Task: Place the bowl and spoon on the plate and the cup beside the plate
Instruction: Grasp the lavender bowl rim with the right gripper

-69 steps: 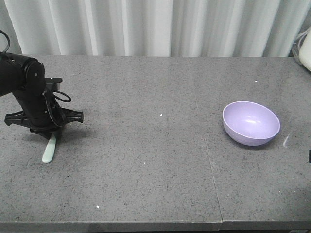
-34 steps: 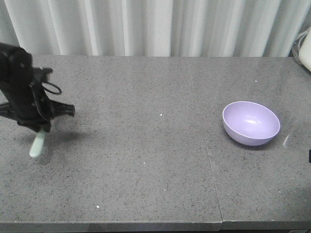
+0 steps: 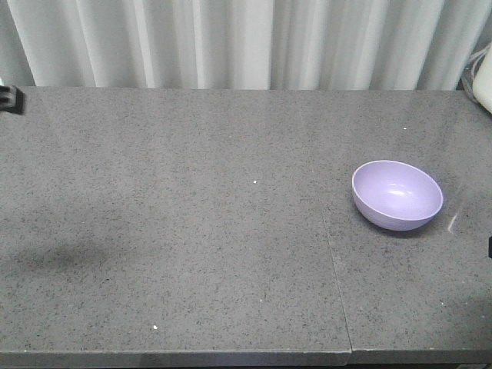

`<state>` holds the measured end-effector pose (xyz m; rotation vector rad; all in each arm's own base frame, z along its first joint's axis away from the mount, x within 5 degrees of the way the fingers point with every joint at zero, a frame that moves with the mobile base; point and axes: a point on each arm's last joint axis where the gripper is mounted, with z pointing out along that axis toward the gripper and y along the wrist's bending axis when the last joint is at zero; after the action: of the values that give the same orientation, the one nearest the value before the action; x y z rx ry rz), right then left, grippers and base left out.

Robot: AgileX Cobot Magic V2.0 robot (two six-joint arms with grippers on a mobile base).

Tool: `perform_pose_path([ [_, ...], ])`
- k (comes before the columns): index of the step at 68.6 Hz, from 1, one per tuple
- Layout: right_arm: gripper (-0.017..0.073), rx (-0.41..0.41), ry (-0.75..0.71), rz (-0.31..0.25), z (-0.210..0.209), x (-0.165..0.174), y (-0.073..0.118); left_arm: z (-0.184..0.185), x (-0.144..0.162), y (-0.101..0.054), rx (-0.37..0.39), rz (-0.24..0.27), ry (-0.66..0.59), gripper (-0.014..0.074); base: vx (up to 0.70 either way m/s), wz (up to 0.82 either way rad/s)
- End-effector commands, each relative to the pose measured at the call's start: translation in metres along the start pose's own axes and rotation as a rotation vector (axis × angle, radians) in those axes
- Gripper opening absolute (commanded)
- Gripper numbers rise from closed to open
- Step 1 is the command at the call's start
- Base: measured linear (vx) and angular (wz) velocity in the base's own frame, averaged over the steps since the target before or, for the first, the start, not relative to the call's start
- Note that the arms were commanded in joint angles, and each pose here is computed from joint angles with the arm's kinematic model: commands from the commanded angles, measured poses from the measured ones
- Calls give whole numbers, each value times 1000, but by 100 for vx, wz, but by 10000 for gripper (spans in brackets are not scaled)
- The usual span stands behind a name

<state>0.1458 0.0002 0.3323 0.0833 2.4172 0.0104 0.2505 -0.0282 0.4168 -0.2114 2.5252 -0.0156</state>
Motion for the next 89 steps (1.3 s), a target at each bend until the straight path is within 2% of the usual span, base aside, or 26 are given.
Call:
perform_pose_path([
  [1,536,-1,-90,-8,-8,-12,0,-46,7,7,38,-8,-143,-8,0,0],
  [18,536,-1,-90,-8,-8,-12,0,-78,23,16,51,6,-202,-8,0,0],
  [37,536,-16,-82,12,-6,-13,1,-77,23,16,51,6,-201,-6,0,0],
  [52,536,-11,-91,57,13,-25,2,-77,23,16,51,6,-201,-6,0,0],
  [63,536,-5,-52,56,36,-46,4,-77,23,16,51,6,-201,-6,0,0],
  [89,536,22,8,4,102,-111,9,-77,23,16,51,6,-201,-6,0,0],
])
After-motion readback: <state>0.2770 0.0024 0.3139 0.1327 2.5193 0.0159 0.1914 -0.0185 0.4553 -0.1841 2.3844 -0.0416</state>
